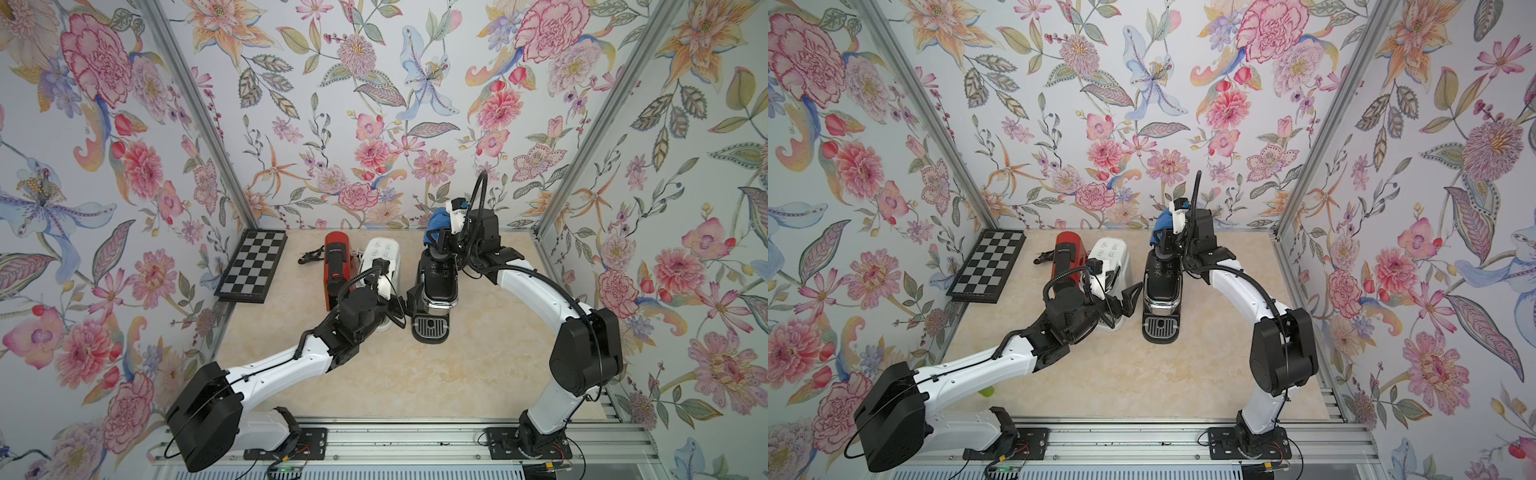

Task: Wipe the surface of a coffee machine
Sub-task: Wipe the dirt from the surface of the coffee machine.

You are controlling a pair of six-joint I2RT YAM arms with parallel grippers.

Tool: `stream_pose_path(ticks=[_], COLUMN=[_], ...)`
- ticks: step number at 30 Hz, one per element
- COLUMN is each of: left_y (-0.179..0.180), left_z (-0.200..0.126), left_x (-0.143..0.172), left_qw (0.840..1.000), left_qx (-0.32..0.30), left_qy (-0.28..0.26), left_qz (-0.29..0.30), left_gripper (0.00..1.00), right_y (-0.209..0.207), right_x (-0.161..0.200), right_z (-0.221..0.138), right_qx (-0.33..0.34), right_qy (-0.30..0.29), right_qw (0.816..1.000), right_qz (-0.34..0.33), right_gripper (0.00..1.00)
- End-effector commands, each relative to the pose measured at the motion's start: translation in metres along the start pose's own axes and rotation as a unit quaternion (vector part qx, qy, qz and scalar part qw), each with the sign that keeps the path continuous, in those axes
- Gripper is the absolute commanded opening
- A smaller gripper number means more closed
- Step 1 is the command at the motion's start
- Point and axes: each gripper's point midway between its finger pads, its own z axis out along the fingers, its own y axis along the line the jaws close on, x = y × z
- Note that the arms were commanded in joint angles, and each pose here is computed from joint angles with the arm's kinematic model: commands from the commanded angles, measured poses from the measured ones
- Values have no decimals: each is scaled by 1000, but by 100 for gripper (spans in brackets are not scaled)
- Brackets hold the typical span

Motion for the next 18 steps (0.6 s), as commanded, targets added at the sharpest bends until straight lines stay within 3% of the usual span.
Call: stream_pose_path(ticks=[1,9,13,18], left_y=[9,1,-3,-3], left_z=[-5,4,5,3], left_x=[21,24,23,21], left_qw=[999,999,999,999], left_qx=[-15,-3,2,1], left_qy=[28,46,47,44], left_qz=[-4,4,0,-3], left_gripper=[99,99,99,99], right_y=[-6,-16,-18,-22], right_x=[13,24,31,48], right_z=[8,23,31,33], right_qx=[-45,-142,-223,-267], right_qy=[45,95,125,150], right_qw=[997,981,960,943], right_qz=[33,87,113,131], right_gripper=[35,34,34,33])
